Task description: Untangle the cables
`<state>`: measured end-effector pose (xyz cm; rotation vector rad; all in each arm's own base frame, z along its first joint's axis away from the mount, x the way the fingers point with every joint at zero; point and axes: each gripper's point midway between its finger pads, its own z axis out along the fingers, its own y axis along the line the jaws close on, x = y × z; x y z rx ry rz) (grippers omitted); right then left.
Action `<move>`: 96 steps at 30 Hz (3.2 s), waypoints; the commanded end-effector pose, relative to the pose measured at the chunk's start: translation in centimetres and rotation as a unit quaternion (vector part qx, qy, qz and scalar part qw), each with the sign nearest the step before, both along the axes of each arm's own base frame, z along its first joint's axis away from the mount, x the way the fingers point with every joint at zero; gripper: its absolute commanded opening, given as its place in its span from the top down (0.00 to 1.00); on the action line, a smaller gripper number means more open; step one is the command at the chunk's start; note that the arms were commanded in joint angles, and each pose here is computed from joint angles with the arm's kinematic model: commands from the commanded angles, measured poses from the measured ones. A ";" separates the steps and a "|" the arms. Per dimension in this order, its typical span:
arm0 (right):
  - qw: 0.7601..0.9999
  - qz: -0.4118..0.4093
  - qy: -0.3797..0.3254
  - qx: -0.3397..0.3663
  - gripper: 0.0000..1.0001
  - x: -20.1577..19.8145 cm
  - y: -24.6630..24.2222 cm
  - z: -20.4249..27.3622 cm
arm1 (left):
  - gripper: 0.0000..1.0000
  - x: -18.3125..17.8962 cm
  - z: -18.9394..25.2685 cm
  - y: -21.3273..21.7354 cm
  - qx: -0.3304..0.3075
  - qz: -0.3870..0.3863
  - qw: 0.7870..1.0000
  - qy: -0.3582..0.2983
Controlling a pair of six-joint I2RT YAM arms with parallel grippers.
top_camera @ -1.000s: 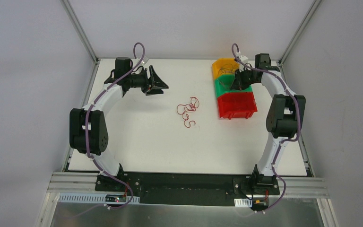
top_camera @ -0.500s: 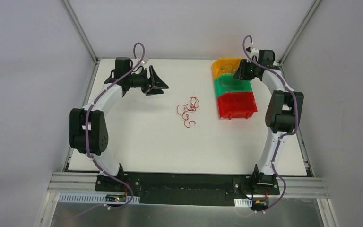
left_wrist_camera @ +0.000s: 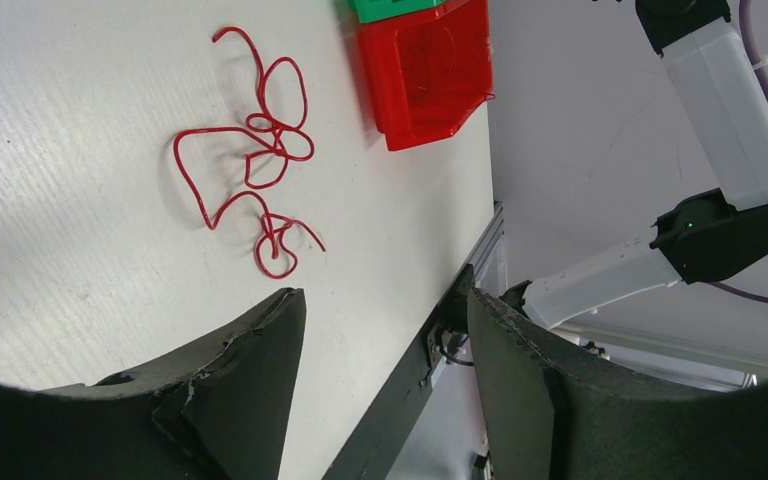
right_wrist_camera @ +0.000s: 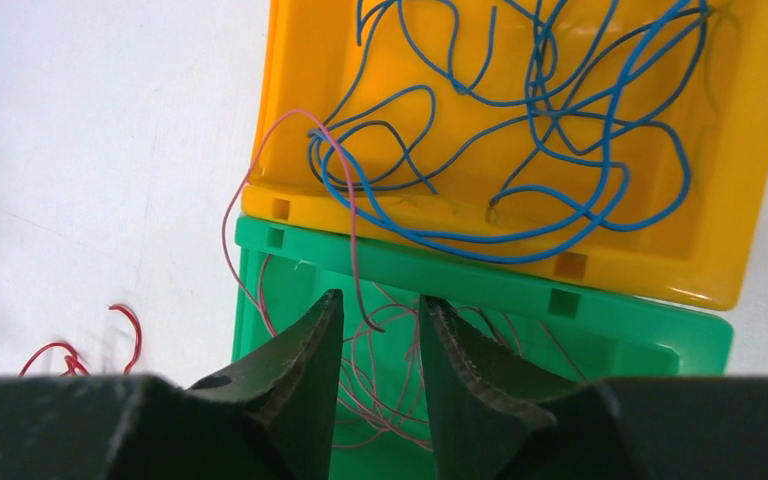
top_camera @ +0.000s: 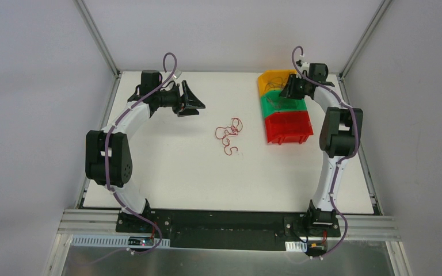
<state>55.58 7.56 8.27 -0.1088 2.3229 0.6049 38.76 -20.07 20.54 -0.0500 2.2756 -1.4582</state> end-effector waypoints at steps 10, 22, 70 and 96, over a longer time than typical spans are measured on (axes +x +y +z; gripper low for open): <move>0.991 0.115 -0.064 0.008 1.00 -2.7 2.7 4.7 | 0.39 -0.1 0.6 0.3 -0.002 -0.011 1.000 -0.027; 0.983 0.159 -0.010 -0.093 1.00 -5.9 -1.6 2.7 | 0.39 -0.3 0.8 0.3 -0.002 -0.011 1.000 -0.029; 0.962 0.246 -0.017 -0.120 0.06 -12.8 9.0 10.3 | 0.38 -0.9 -0.4 1.2 0.017 0.003 0.999 -0.035; 0.901 0.370 0.001 -0.227 0.80 -13.6 21.7 -2.6 | 0.29 0.0 0.4 4.4 0.023 0.044 0.998 -0.043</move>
